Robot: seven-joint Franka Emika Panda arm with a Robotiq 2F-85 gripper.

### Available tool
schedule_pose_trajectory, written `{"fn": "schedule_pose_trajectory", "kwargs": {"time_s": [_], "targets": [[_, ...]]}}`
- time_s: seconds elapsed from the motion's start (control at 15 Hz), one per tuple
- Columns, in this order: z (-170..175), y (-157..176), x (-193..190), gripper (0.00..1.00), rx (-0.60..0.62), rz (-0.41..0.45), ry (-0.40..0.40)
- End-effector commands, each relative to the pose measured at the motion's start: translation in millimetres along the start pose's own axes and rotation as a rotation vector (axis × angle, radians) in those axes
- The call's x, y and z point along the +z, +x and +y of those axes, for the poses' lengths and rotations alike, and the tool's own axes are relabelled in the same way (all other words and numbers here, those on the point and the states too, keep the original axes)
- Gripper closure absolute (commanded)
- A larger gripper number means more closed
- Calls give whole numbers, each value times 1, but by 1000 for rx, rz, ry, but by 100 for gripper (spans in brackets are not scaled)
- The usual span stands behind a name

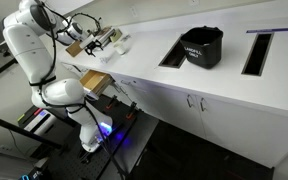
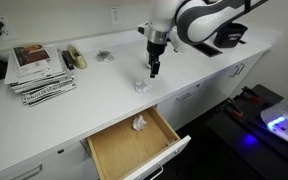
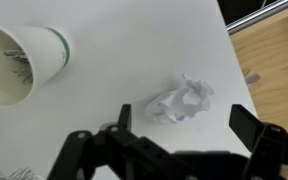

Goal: Put the two papers on the countertop in the open drawer, close the open drawer

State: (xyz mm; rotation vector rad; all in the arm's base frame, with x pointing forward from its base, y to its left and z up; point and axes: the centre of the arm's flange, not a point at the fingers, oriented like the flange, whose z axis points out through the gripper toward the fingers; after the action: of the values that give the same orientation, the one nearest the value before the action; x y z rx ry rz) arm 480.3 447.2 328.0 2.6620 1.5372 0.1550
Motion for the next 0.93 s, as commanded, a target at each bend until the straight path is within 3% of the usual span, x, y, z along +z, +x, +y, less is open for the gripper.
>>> {"fn": "schedule_pose_trajectory", "kwargs": {"time_s": [0.0, 0.4, 0.87], "targets": [[-2, -7, -5, 0, 16, -60, 62], [3, -11, 22, 0, -2, -19, 74], [9, -12, 48, 0, -47, 122, 135]]}}
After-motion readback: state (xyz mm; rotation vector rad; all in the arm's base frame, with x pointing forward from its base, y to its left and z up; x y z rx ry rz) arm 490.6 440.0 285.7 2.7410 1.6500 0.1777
